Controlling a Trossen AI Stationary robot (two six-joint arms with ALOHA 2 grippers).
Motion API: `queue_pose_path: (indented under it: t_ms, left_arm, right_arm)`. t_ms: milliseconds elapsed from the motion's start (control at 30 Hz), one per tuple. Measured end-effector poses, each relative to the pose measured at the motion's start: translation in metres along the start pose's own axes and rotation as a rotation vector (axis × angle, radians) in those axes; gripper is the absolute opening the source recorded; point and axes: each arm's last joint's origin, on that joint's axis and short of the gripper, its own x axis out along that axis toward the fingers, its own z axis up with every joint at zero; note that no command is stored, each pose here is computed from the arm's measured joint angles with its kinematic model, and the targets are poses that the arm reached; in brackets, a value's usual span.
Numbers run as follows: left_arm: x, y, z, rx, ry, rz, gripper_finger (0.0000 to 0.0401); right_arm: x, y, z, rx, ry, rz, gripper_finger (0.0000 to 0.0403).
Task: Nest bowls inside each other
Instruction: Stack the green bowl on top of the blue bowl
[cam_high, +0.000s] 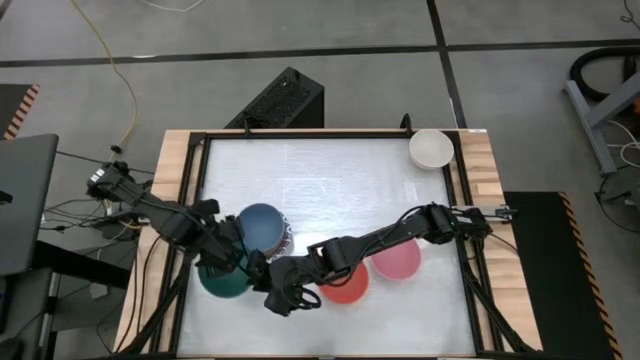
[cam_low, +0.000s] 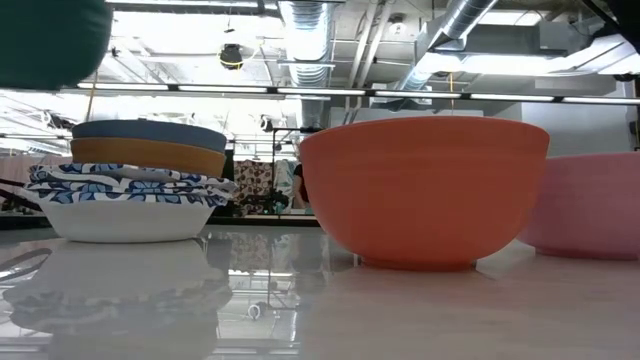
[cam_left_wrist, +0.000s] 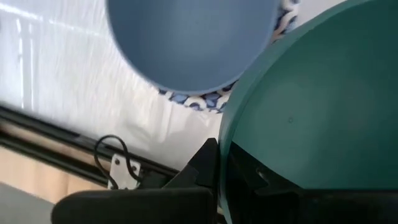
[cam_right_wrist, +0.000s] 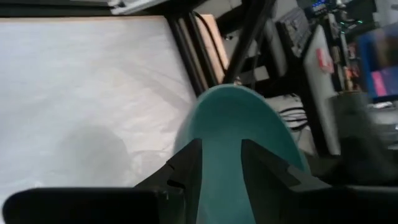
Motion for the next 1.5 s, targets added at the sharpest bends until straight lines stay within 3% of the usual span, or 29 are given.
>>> queue_pose_path:
  t_ms: [300, 633, 1167, 1267, 1400, 1500]
  left_arm:
    - [-0.021, -0.002, 0.009, 0.028, -0.066, -0.006, 0.0]
    - [-0.02, -0.006, 0.013, 0.052, -0.079, -0.047, 0.0]
    - [-0.023, -0.012, 0.022, 0.07, -0.143, -0.139, 0.0]
    - [-0.024, -0.012, 0.022, 0.067, -0.146, -0.143, 0.0]
    - [-0.025, -0.013, 0.023, 0.062, -0.162, -0.151, 0.0001]
    - [-0.025, -0.013, 0.024, 0.084, -0.181, -0.148, 0.0009]
  right_arm:
    - [0.0, 0.005, 0.001, 0.006, -0.013, 0.05, 0.0131]
    - [0.004, 0.013, -0.008, -0.018, 0.038, 0.12, 0.0128]
    - [0.011, 0.018, -0.012, -0.081, 0.12, 0.092, 0.0115]
    - [0.011, 0.019, -0.014, -0.086, 0.134, 0.107, 0.009]
    - [0.011, 0.023, -0.015, -0.089, 0.148, 0.134, 0.0025]
    - [0.012, 0.024, -0.016, -0.068, 0.157, 0.134, 0.0016]
